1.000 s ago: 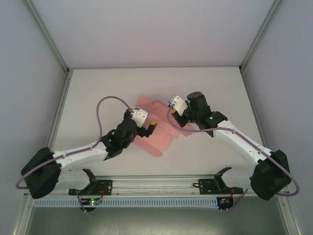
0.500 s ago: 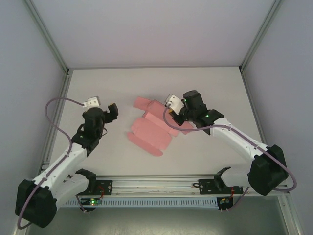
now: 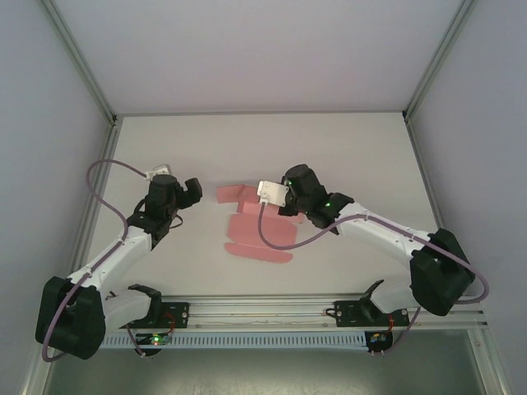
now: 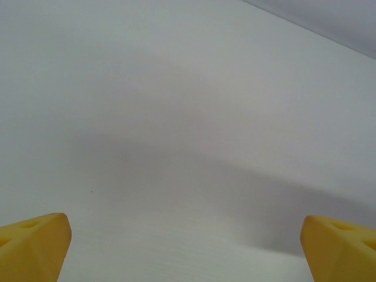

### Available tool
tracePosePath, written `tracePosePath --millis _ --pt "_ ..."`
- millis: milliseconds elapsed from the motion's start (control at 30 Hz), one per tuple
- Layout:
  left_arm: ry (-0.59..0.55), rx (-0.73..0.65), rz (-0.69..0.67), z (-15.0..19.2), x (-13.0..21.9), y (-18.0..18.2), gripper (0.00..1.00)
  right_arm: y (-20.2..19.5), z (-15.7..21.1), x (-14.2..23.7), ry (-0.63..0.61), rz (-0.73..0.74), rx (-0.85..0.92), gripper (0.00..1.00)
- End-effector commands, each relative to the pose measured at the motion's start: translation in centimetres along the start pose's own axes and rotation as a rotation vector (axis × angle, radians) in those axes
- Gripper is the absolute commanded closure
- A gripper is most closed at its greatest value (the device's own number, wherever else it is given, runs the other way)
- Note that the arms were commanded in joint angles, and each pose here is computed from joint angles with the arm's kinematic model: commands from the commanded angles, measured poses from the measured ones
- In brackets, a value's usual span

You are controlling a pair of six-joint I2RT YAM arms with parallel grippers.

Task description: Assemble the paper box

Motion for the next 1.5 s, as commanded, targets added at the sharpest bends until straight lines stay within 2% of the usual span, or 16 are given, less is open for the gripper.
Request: tracePosePath --millis 0,133,367,433,633,800,933,1067,1167,1333,1467 --pt "-0.006 0.023 -0.008 -0.9 0.1 0.0 0.0 -0.7 0.2 -1.2 0.026 0.08 0.116 1.0" --pt "-0.006 0.015 -0.01 -0.8 0.0 0.2 0.0 -0.8 0.6 -2.5 0.054 0.144 0.168 1.0" --pt "0.012 0.003 0.014 -0.6 -0.6 -0.2 0.0 0.1 1.4 -3.7 0.059 0.168 0.26 1.0" --pt "0.02 -0.003 0.013 -0.6 -0.9 -0.3 0.0 0.7 2.0 -4.2 0.082 0.156 0.338 1.0" --pt "0.045 0.001 0.001 -0.9 -2.2 -0.3 0.0 0.7 2.9 -5.2 0.097 0.25 0.452 1.0" --pt "0.075 0.015 0.007 -0.9 -3.6 -0.4 0.0 0.8 2.9 -5.8 0.049 0.308 0.475 1.0" --pt "0.095 0.004 -0.003 -1.1 -4.6 -0.4 0.0 0.8 3.7 -7.0 0.095 0.339 0.518 1.0" --pt "0.118 -0.008 0.027 -1.1 -5.2 -1.0 0.0 0.7 3.7 -7.3 0.077 0.407 0.545 1.0" --pt "0.103 -0.006 0.033 -1.4 -5.8 -1.2 0.0 0.9 3.8 -7.4 0.07 0.391 0.532 1.0" --pt "0.133 -0.005 -0.06 -2.1 -7.8 -0.6 0.0 1.3 3.7 -7.1 0.048 0.357 0.501 1.0" --pt "0.182 -0.002 0.014 -2.0 -9.8 -2.0 0.0 1.4 3.8 -7.0 0.057 0.341 0.502 1.0"
Point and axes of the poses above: each hand's point on the last joint's axis, 136 mm out from that joint toward the fingers, its own x axis back along the fingers, its own y axis along the line the jaws close on, z = x × y, the point moved 4 cm from there along x, back along the fingers, and after that the axes turned 2 degrees about -x, right-handed, at the moved point
